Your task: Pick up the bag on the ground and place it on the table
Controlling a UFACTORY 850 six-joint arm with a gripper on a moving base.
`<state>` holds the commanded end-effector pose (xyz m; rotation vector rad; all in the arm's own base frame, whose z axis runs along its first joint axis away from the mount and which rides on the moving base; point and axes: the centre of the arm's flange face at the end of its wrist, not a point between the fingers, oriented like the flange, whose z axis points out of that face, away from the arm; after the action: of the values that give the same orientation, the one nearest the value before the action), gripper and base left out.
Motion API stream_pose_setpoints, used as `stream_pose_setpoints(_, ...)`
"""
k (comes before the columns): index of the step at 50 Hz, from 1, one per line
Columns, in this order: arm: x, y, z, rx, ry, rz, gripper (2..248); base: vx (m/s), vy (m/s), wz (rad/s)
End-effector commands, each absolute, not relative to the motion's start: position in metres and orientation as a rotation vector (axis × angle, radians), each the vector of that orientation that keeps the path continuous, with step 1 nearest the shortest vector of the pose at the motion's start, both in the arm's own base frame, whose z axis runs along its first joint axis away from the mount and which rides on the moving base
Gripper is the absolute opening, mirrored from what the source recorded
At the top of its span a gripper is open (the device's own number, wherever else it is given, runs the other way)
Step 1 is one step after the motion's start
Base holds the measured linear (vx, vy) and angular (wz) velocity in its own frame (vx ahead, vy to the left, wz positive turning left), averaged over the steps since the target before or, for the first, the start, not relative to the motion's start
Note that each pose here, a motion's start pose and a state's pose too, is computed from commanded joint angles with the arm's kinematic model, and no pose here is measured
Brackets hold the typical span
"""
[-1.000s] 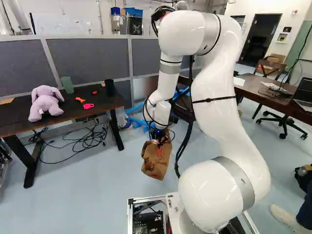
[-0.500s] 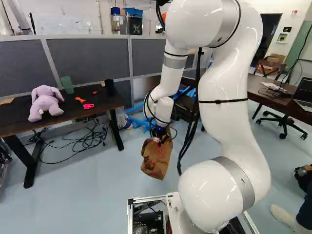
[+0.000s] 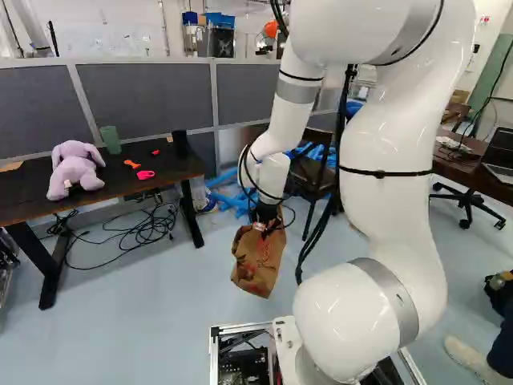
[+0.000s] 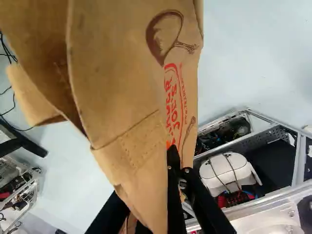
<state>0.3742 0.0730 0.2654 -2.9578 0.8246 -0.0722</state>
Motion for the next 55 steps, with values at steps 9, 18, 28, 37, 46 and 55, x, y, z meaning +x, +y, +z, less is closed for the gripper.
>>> stream_pose_setpoints(9,0.369,0.070,0.278,-2.949,0.831,-0.071,22,0.000,0.000,0.000)
stream_pose_setpoints(18,0.366,0.067,0.291,-2.937,0.839,-0.082,22,0.000,0.000,0.000)
stream_pose_setpoints(28,0.361,0.063,0.306,-2.924,0.847,-0.095,22,0.000,0.000,0.000)
stream_pose_setpoints(37,0.358,0.059,0.318,-2.912,0.854,-0.108,22,0.000,0.000,0.000)
stream_pose_setpoints(46,0.356,0.056,0.331,-2.899,0.865,-0.113,22,0.000,0.000,0.000)
stream_pose_setpoints(55,0.357,0.051,0.344,-2.887,0.881,-0.111,22,0.000,0.000,0.000)
